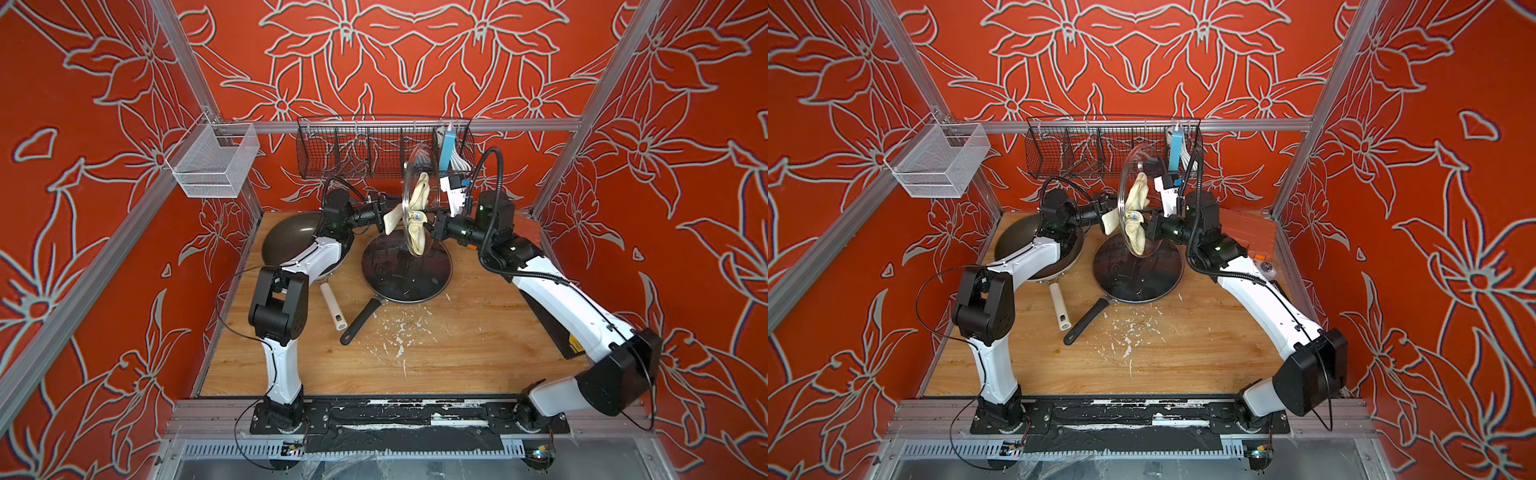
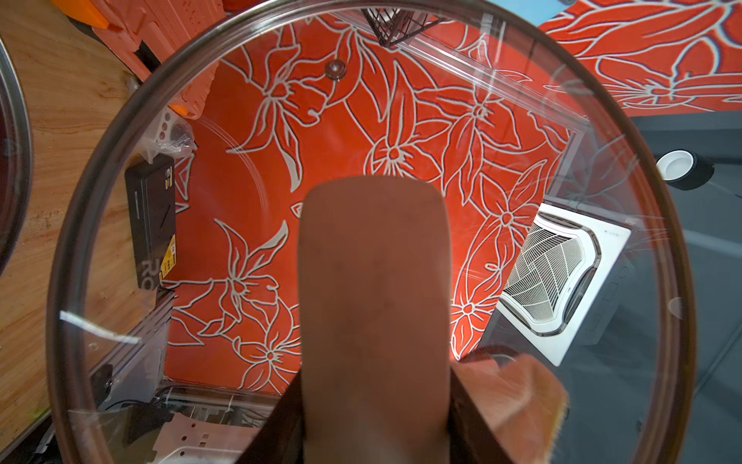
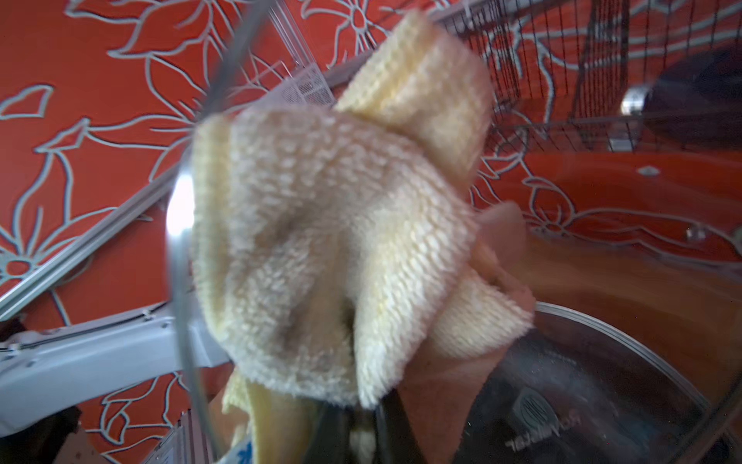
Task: Wipe the pot lid with a cloth
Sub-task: Wipe the pot lid.
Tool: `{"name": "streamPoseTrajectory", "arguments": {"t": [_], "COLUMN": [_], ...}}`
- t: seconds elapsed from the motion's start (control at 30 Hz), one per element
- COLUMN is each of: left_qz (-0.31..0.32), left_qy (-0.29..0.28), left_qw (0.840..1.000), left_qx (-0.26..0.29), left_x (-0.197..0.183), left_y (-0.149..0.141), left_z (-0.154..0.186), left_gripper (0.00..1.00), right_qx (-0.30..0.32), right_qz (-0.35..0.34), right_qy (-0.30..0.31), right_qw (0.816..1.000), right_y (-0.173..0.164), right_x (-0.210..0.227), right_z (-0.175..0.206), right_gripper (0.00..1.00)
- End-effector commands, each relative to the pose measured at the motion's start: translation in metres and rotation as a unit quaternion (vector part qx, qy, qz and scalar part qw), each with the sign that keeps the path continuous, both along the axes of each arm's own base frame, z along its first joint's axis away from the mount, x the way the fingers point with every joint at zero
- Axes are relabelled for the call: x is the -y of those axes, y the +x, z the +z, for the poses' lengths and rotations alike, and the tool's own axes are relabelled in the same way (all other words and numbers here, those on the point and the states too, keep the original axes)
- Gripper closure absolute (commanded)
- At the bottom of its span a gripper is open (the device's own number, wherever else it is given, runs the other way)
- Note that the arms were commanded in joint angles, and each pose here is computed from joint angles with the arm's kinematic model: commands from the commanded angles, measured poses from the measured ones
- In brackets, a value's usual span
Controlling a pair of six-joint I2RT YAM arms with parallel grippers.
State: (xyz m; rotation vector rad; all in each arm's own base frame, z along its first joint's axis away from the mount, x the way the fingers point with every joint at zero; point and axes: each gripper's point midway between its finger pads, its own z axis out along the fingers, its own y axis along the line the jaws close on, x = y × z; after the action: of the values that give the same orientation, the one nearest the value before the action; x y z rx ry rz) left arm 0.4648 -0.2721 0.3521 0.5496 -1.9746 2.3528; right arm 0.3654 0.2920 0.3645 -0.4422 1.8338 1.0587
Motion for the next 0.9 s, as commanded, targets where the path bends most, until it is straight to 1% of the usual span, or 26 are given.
{"name": "streamPoseTrajectory", "arguments": {"t": [0.0, 0.1, 0.17, 0.27, 0.47, 0.53, 0.57, 0.63, 0.73, 0.87], "left_qz": [0.015, 0.017, 0.019, 0.019, 0.018, 0.018, 0.018, 0.019, 0.019, 0.020], "left_qy": [-0.064, -0.070, -0.070, -0.066, -0.059, -0.059, -0.059, -0.060, -0.061, -0.063], "left_qw": [0.991, 0.990, 0.991, 0.991, 0.990, 0.990, 0.990, 0.990, 0.989, 0.989], "left_qx": [0.117, 0.118, 0.116, 0.118, 0.127, 0.127, 0.127, 0.129, 0.133, 0.135], "left_x": [-0.012, -0.013, -0.013, -0.013, -0.011, -0.011, -0.011, -0.012, -0.012, -0.013], "left_y": [-0.024, -0.023, -0.021, -0.021, -0.022, -0.022, -0.022, -0.023, -0.025, -0.026], "left_z": [0.079, 0.079, 0.077, 0.074, 0.072, 0.072, 0.072, 0.074, 0.078, 0.080], "left_gripper": [1.00, 1.00, 1.00, 1.00, 1.00, 1.00, 1.00, 1.00, 1.00, 1.00], "right_qx": [-0.011, -0.018, -0.016, 0.001, 0.059, 0.069, 0.067, 0.052, 0.010, -0.037], "right_qz": [-0.027, -0.029, -0.021, 0.006, 0.051, 0.049, 0.039, 0.015, -0.016, -0.048], "right_qy": [-0.003, -0.011, -0.009, 0.005, 0.043, 0.054, 0.054, 0.044, 0.028, -0.001], "right_qw": [1.000, 0.999, 1.000, 1.000, 0.996, 0.995, 0.996, 0.998, 0.999, 0.998], "right_y": [0.005, 0.004, 0.001, -0.005, -0.020, -0.022, -0.020, -0.015, -0.005, -0.001], "right_x": [0.009, 0.012, 0.010, 0.003, -0.015, -0.013, -0.011, -0.005, 0.006, 0.021], "right_z": [-0.015, -0.024, -0.022, 0.000, 0.068, 0.081, 0.080, 0.063, 0.021, -0.035], "right_gripper": [1.00, 1.00, 1.00, 1.00, 1.00, 1.00, 1.00, 1.00, 1.00, 1.00]}}
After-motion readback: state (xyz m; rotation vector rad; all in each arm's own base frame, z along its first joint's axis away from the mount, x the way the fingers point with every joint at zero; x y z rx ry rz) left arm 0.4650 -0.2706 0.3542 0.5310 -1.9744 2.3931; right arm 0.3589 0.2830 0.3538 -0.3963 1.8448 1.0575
